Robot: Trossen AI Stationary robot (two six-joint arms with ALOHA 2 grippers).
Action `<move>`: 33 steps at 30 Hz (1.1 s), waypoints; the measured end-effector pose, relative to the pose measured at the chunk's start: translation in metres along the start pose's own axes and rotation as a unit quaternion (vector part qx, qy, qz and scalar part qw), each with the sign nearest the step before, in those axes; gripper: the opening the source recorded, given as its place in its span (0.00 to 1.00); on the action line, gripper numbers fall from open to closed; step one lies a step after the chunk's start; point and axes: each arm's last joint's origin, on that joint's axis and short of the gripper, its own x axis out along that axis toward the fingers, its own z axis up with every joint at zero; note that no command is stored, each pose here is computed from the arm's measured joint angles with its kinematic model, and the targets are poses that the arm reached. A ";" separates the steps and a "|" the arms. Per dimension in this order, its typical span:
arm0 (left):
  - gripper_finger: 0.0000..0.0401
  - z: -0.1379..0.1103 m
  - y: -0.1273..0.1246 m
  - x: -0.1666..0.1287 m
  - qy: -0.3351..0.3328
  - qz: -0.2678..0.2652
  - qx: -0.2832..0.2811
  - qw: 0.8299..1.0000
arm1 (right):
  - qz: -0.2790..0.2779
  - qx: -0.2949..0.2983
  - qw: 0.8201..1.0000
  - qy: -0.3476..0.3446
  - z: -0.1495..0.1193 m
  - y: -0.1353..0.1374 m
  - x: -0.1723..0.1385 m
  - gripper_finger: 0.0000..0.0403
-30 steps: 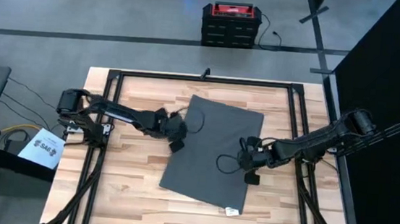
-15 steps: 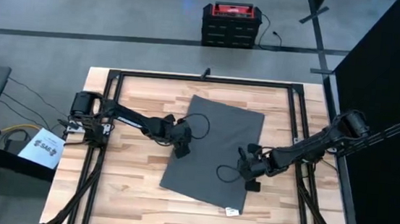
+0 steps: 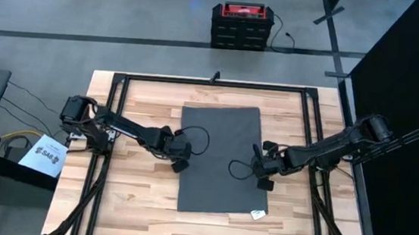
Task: Roll towel
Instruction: Fold the gray towel
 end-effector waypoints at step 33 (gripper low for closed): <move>0.50 0.064 0.199 0.073 -0.055 -0.123 -0.250 0.959 | 0.065 0.422 0.900 -0.080 -0.030 -0.267 0.069 0.57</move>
